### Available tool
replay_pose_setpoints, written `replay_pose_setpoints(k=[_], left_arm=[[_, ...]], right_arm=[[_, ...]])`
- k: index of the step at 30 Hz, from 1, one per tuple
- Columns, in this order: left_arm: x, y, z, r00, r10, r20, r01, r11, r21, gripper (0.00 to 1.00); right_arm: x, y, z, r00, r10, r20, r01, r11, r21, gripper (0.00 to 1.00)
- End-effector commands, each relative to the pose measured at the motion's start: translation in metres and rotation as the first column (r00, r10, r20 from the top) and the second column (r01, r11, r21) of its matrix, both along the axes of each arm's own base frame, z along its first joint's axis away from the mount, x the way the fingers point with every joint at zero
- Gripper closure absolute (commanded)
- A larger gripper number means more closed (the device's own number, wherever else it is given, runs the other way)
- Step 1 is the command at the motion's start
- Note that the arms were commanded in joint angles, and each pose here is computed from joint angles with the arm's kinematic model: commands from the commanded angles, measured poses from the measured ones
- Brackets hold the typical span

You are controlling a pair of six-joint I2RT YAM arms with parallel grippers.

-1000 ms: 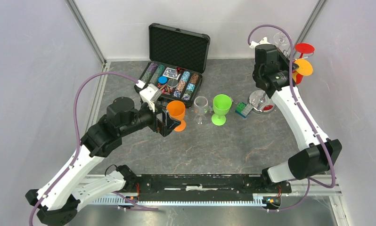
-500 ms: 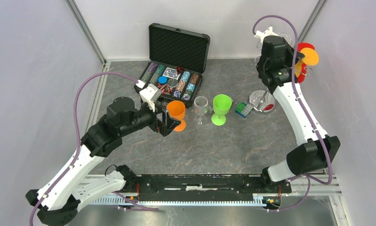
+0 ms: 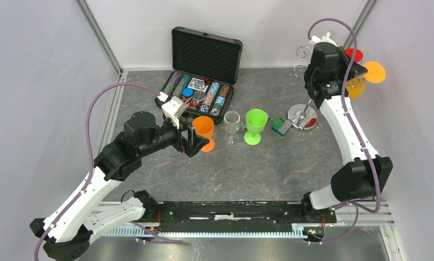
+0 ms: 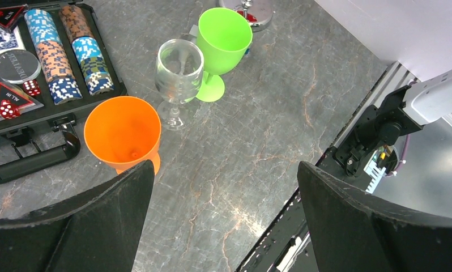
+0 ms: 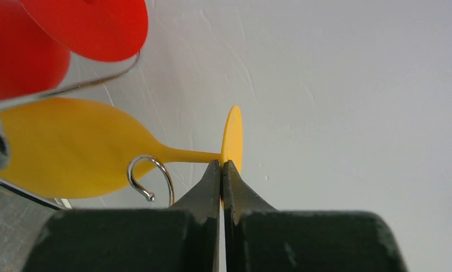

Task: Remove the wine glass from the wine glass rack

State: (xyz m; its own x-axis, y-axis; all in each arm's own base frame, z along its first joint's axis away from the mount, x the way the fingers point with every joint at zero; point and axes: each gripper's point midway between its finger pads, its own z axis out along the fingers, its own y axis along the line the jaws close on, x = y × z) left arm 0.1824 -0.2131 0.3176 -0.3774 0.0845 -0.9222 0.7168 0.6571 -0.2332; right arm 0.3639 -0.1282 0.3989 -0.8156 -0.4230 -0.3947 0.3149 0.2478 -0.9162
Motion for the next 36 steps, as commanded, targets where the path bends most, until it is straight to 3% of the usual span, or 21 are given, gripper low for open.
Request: replay_pose_setpoints(k=[1, 14, 19, 23, 27, 30, 36], left_arm=[[0.003, -0.006, 0.012, 0.998, -0.027, 0.048, 0.029, 0.999, -0.029, 0.0], [0.006, -0.008, 0.018, 0.999, -0.004, 0.048, 0.007, 0.997, -0.071, 0.0], [0.02, -0.001, 0.017, 0.994, 0.109, 0.0, -0.108, 0.991, -0.073, 0.0], [0.032, 0.006, 0.011, 0.981, 0.194, -0.025, -0.195, 0.979, -0.056, 0.0], [0.04, 0.011, 0.011, 0.968, 0.251, -0.017, -0.252, 0.964, -0.084, 0.0], [0.03, -0.003, 0.016, 0.986, 0.166, -0.022, -0.168, 0.976, -0.138, 0.0], [0.011, -0.03, 0.031, 0.998, 0.004, -0.057, -0.018, 0.969, -0.246, 0.0]], right_arm=[[-0.036, -0.008, 0.015, 0.994, -0.079, 0.078, 0.079, 0.997, 0.007, 1.0], [-0.095, -0.007, 0.001, 0.989, 0.025, 0.143, -0.049, 0.985, 0.163, 1.0], [-0.114, -0.001, -0.018, 0.985, 0.079, 0.156, -0.116, 0.962, 0.249, 1.0], [-0.12, 0.014, -0.035, 0.968, 0.16, 0.192, -0.222, 0.901, 0.371, 1.0], [-0.118, 0.042, -0.039, 0.917, 0.269, 0.294, -0.386, 0.782, 0.489, 1.0], [-0.117, 0.07, -0.036, 0.84, 0.365, 0.402, -0.539, 0.648, 0.538, 1.0], [-0.125, 0.14, -0.012, 0.567, 0.495, 0.659, -0.821, 0.276, 0.499, 1.0]])
